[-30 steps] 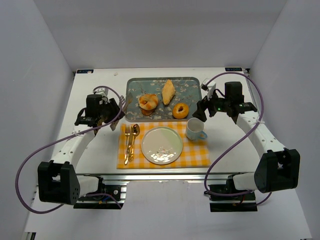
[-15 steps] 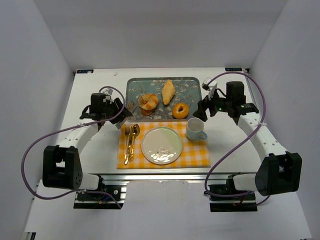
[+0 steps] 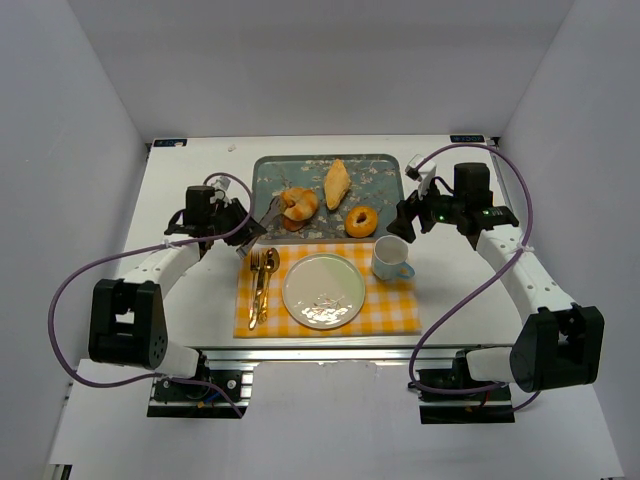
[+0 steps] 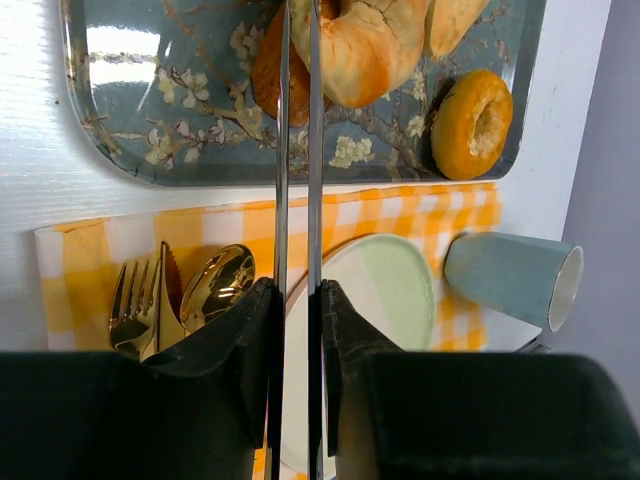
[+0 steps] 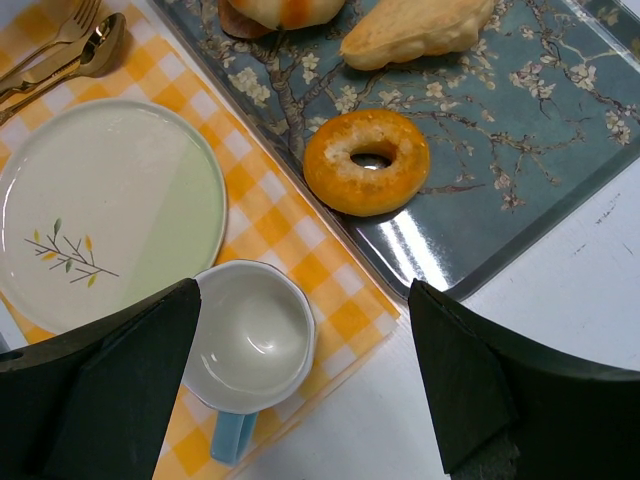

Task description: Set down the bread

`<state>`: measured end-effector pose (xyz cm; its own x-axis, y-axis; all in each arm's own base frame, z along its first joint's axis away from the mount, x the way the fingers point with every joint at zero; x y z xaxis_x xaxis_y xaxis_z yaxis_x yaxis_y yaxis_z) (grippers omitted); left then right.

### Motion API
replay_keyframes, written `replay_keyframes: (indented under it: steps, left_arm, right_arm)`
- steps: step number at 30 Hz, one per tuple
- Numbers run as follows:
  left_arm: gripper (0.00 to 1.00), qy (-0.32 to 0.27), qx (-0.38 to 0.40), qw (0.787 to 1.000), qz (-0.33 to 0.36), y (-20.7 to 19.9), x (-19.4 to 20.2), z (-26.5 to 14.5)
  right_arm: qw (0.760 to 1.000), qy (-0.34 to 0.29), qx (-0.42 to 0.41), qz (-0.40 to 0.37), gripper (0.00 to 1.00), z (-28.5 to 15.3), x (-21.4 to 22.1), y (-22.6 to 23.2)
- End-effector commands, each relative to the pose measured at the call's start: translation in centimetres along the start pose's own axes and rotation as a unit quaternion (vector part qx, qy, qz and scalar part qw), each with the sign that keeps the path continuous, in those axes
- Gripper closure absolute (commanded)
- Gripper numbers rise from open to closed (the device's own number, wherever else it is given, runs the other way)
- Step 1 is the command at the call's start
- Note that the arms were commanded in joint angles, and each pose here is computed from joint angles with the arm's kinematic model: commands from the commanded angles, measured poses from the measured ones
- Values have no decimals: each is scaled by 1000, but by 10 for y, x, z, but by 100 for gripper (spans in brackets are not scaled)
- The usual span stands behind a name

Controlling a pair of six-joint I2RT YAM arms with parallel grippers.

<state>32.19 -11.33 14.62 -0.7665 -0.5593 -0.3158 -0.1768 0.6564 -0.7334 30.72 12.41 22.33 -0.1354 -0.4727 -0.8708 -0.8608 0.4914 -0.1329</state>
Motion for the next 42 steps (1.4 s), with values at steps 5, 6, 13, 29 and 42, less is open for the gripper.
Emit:
replay_keyframes:
  steps: [5, 6, 13, 29, 42]
  left_arm:
    - [86, -36, 63, 997, 29, -31, -7, -23]
    - [87, -39, 71, 996, 33, -34, -7, -26]
    - [90, -17, 113, 991, 63, -42, 18, -57]
    - [89, 129, 175, 976, 31, -19, 116, -97]
    - [82, 201, 100, 974, 22, 2, 158, -90]
  right_arm:
    - [1000, -21, 5, -10, 11, -7, -11, 0]
    - [1000, -22, 4, -10, 11, -7, -11, 1]
    - [1000, -24, 1, -12, 11, -8, -11, 2]
    - [1000, -20, -14, -13, 11, -3, -5, 3]
    - [999, -32, -12, -19, 11, -4, -9, 3]
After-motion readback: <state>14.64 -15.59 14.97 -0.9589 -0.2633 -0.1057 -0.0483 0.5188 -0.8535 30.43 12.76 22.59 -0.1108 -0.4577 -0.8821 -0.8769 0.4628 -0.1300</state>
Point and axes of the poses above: each gripper's point midway between its finger pads, its own z axis out along the fingers, its own y axis along the line the jaws close on, x = y × z, the point moved 5 cm from there along -z, back along the fingers, and after that the axes turned 11 degrees about -z, right-handed, at the moved point
